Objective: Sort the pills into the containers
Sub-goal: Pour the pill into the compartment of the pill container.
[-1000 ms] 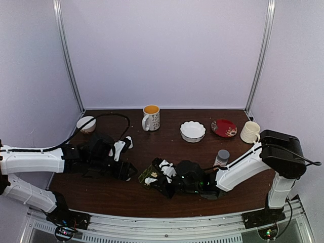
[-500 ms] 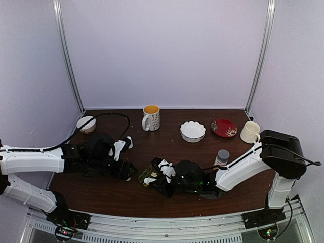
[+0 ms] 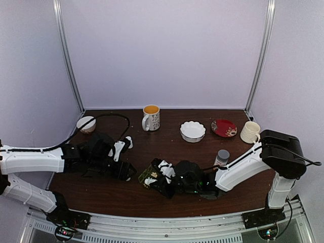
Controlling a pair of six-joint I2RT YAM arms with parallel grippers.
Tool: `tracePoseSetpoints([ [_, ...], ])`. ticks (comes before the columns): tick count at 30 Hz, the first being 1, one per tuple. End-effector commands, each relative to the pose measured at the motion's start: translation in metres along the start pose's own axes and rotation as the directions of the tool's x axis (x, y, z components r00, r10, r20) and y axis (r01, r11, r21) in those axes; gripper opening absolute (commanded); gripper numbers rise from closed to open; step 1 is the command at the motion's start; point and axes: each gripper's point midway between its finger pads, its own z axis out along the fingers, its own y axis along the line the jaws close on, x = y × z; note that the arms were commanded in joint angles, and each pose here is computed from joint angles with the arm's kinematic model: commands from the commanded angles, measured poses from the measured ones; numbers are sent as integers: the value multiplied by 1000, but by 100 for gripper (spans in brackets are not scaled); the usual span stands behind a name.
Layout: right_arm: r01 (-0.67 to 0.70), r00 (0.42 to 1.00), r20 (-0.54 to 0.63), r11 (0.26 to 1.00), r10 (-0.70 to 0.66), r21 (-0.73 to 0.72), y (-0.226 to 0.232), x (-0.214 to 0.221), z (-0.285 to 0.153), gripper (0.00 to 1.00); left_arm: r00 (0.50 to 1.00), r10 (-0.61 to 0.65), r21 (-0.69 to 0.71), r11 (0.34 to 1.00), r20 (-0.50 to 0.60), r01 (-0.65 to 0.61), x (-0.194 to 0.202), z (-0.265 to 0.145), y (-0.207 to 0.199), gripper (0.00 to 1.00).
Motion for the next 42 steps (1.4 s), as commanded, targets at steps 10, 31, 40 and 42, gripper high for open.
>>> tracePoseSetpoints([
  [10, -16, 999, 37, 1000, 16, 17, 0, -13, -4, 0, 999, 2, -49, 999, 33, -1, -12, -4, 6, 63],
  [31, 1, 1000, 8, 1000, -1, -2, 3, -7, -1, 0, 999, -27, -187, 982, -43, 18, 0, 0, 30, 63],
  [40, -8, 1000, 18, 1000, 8, 0, 3, -8, -3, 0, 996, -27, -200, 980, -88, 9, 7, 8, 32, 64],
  [42, 4, 1000, 4, 1000, -4, -10, 5, -8, -1, 0, 995, -28, -200, 980, -94, 9, 8, 9, 32, 64],
])
